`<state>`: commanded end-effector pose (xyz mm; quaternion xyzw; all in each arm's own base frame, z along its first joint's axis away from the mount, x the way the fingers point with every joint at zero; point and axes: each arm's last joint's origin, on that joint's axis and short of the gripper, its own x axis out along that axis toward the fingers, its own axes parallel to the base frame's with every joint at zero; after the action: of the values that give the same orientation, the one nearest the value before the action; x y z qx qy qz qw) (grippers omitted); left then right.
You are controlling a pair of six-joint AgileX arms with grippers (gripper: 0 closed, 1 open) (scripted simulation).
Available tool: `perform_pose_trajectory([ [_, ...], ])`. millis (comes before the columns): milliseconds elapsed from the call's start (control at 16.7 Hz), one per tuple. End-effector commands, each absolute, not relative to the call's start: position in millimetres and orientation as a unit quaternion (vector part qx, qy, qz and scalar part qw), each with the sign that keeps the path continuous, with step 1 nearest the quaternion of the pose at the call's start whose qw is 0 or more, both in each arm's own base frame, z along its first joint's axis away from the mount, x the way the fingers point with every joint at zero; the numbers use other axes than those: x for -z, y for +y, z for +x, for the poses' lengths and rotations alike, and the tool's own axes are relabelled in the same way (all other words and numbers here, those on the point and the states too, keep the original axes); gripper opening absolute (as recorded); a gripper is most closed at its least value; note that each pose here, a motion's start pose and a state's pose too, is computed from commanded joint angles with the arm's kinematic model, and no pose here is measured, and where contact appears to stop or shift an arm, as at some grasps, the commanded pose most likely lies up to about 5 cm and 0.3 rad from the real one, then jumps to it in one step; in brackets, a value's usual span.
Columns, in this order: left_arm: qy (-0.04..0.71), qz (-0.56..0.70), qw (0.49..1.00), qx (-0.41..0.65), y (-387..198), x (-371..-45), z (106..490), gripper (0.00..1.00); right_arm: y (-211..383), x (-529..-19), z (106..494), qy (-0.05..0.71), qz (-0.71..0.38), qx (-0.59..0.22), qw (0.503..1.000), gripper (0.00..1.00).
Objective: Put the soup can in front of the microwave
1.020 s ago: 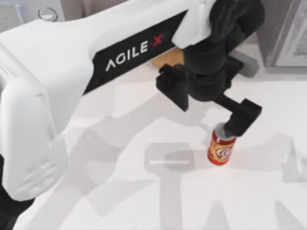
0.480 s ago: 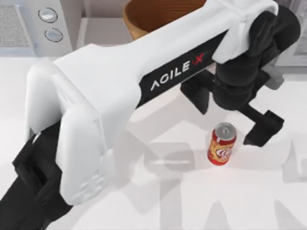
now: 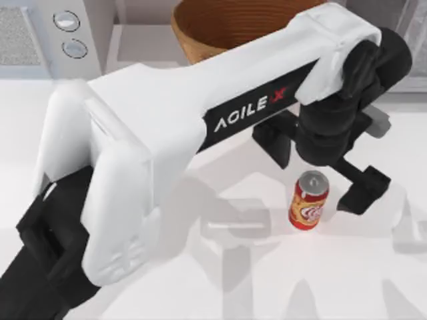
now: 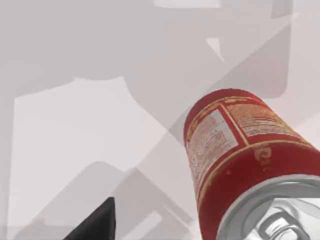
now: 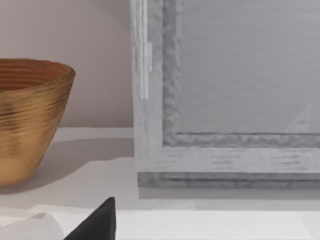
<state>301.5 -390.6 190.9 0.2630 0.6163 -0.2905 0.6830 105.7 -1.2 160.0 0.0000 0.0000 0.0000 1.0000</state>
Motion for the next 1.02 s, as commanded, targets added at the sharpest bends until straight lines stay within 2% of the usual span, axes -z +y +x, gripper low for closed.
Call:
perform_pose_trajectory([
  [240, 0.616, 0.263, 0.683, 0.290, -392.6, -160.3, 302.2, 1.00, -1.2, -160.0, 105.7, 0.000, 0.000, 0.000, 1.000, 1.00],
  [480, 0.617, 0.263, 0.683, 0.290, -392.6, -159.0, 302.1, 1.00, -1.2, -160.0, 105.7, 0.000, 0.000, 0.000, 1.000, 1.00],
  [1020, 0.617, 0.263, 0.683, 0.290, -392.6, -159.0, 302.1, 0.32, -1.2, -160.0, 105.7, 0.000, 0.000, 0.000, 1.000, 1.00],
])
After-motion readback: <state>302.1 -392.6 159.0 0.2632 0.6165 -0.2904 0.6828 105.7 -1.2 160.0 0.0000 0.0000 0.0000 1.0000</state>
